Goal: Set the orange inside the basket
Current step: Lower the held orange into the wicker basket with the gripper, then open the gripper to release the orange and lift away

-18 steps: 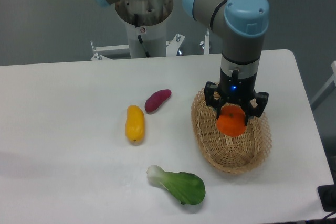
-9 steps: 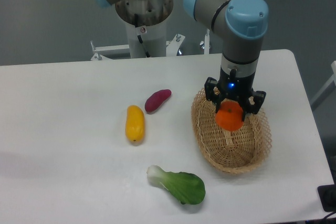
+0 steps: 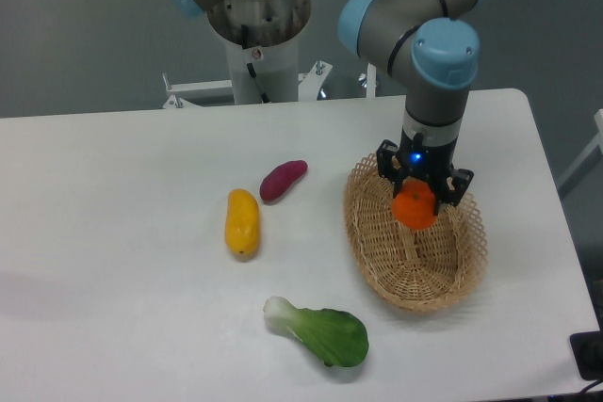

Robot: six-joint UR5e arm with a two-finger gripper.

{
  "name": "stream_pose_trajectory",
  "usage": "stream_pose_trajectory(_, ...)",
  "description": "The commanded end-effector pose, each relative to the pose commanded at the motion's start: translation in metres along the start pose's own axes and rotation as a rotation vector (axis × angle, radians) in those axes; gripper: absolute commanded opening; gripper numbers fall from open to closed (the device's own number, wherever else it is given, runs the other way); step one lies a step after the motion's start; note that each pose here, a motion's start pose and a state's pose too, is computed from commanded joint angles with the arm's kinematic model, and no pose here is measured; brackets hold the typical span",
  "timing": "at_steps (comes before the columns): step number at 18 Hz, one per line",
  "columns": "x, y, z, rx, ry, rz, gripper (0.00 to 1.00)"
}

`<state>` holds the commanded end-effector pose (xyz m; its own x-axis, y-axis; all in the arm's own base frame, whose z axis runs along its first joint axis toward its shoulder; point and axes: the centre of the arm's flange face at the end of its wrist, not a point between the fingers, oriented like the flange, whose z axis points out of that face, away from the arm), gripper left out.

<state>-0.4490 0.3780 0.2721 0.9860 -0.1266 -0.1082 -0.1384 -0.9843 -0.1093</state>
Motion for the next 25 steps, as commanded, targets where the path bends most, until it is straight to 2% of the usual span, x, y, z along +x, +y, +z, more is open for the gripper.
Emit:
stream_pose_trajectory(5,0.007,0.005,0.022,-0.017,0.039,-0.004,0.64)
stream_pose_trajectory(14,0.007,0.012,0.038,-0.05,0.06,-0.012,0.64)
stream_pose_trajectory(18,0.006,0.011,0.036,-0.049,0.056,-0.011,0.77)
stream_pose_trajectory(21,0.002,0.009,0.03,-0.044,0.041,-0.011,0.99)
stream_pose_trajectory(25,-0.004,0.006,0.013,-0.034,0.011,-0.009,1.0)
